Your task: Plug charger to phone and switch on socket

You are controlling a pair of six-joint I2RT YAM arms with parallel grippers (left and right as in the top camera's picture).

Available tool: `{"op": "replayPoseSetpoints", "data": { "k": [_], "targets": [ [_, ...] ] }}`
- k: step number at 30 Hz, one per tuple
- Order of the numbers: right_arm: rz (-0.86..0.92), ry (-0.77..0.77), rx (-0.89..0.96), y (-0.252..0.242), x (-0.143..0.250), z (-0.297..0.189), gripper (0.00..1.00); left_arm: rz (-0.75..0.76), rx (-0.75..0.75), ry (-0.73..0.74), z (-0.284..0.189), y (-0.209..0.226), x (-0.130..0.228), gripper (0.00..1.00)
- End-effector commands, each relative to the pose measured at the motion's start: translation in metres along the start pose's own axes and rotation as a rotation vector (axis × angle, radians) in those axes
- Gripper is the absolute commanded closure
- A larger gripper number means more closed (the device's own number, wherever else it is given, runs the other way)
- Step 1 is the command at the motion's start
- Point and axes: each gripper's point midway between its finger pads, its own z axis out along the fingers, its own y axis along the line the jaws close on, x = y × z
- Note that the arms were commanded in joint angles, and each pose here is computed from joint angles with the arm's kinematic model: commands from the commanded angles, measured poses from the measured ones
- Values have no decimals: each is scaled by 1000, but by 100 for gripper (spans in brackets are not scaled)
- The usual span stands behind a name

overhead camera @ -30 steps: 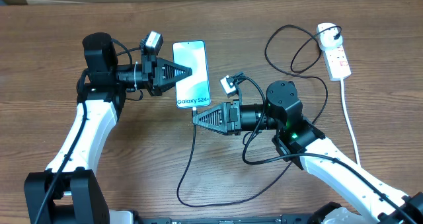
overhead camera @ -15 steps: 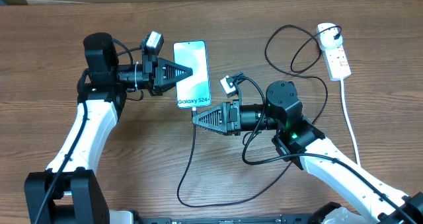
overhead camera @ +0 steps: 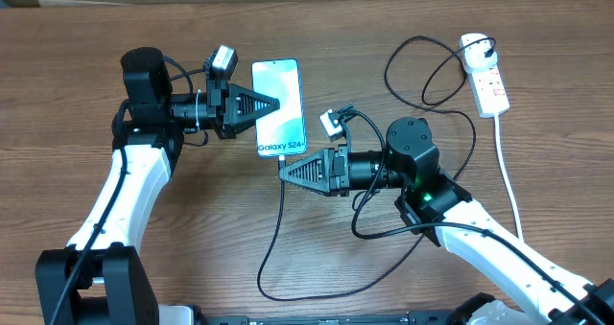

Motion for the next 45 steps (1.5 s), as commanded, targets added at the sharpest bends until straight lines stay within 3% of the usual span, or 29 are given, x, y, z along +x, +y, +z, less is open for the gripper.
{"op": "replayPoseSetpoints", "data": {
  "k": [1, 45],
  "targets": [
    [-9, -69, 8, -1, -16, -6, 96, 60, 25, 54, 4, -17, 9, 96],
    [0, -134, 57, -13, -28, -10, 96, 36, 25, 54, 4, -14, 11, 96]
  ]
}}
